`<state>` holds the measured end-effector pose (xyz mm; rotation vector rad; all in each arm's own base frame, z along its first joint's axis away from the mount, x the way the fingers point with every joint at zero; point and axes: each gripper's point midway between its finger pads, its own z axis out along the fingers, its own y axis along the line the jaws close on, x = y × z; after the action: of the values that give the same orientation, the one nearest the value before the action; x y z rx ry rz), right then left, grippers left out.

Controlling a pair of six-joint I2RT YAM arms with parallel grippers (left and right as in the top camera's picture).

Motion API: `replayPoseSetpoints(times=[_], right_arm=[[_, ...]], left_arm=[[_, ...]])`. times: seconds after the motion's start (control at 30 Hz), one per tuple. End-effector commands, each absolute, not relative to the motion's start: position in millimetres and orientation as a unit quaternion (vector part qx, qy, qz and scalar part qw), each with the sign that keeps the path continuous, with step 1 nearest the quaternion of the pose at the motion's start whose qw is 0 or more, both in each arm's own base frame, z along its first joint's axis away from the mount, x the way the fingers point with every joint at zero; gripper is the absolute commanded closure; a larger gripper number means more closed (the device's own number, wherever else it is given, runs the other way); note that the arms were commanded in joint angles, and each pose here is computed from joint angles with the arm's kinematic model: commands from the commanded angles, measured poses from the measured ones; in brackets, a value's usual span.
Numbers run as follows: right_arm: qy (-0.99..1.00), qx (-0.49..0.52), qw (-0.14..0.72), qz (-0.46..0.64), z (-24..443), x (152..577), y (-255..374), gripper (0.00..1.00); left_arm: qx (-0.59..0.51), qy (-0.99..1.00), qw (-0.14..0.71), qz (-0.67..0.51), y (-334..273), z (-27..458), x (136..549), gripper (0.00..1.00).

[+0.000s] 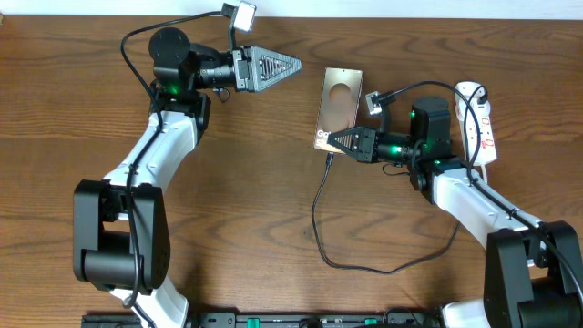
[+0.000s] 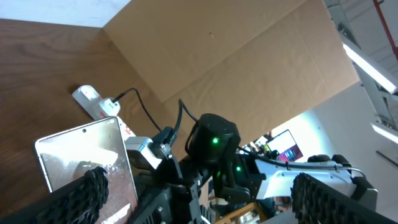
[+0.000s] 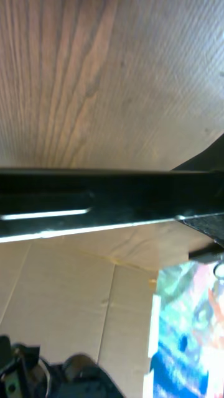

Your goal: Plug charger to phone and switch on socket

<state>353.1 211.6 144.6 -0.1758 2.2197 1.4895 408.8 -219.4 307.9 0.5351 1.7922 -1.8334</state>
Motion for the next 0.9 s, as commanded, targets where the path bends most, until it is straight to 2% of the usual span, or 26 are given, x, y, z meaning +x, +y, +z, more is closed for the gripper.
replayPoseSetpoints(times=[0.0, 0.3, 0.87], right_arm=[[0.806, -0.096, 0.254, 0.526, 140.0, 358.7, 211.3, 0.99], [0.826, -0.069, 0.208, 0.519, 88.9, 362.3, 212.7, 0.99], [0.835, -0.080, 0.155, 0.521, 25.5, 348.7, 240.3, 0.99]], left_arm=[[0.222, 0.654, 0.264, -0.673, -219.2, 316.3, 401.4, 0.05], [0.222, 0.654, 0.264, -0.673, -219.2, 316.3, 401.4, 0.04], [0.222, 0.654, 0.264, -0.673, -219.2, 316.3, 401.4, 0.04]])
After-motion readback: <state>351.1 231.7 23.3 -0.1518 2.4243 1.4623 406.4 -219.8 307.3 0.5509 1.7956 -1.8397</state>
